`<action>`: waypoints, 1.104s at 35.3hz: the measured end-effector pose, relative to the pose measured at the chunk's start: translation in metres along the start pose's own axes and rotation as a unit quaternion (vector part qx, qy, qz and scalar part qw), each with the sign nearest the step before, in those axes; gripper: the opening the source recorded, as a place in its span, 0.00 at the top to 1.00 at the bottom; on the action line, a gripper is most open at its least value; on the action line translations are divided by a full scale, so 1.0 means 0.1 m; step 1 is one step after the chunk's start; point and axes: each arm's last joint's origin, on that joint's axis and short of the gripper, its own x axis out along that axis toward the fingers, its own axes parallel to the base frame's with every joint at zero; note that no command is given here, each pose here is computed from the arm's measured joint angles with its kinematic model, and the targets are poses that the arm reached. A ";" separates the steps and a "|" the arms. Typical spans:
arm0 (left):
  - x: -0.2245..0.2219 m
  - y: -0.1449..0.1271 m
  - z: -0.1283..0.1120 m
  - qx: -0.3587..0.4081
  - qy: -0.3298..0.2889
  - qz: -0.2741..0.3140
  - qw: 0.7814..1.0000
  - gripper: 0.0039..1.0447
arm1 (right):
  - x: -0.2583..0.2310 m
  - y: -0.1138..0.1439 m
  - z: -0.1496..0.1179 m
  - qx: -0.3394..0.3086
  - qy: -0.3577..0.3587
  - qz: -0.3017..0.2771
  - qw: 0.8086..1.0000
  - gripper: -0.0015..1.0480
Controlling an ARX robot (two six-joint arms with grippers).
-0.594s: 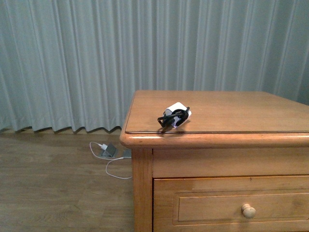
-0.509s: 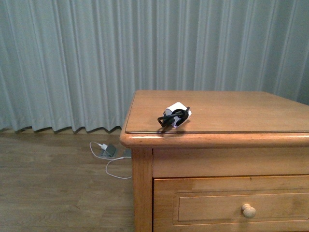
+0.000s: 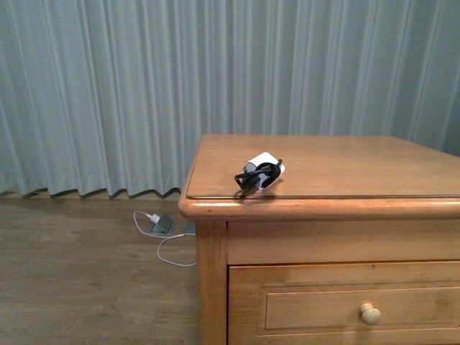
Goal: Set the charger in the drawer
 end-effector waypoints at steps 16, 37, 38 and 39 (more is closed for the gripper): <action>0.00 0.00 0.00 0.000 0.000 0.000 1.000 0.06 | 0.00 0.00 0.00 0.000 0.000 0.000 1.000 0.09; 0.00 0.00 0.00 0.000 0.000 0.000 1.000 0.06 | 0.07 0.09 -0.10 -0.016 0.190 0.081 0.978 0.08; 0.00 0.00 0.00 0.000 0.000 0.000 1.000 0.06 | 0.08 0.10 -0.10 -0.017 0.196 0.084 0.977 0.09; 0.00 0.00 0.00 0.000 0.000 0.000 1.000 0.06 | 0.11 0.13 -0.09 -0.019 0.201 0.088 0.975 0.09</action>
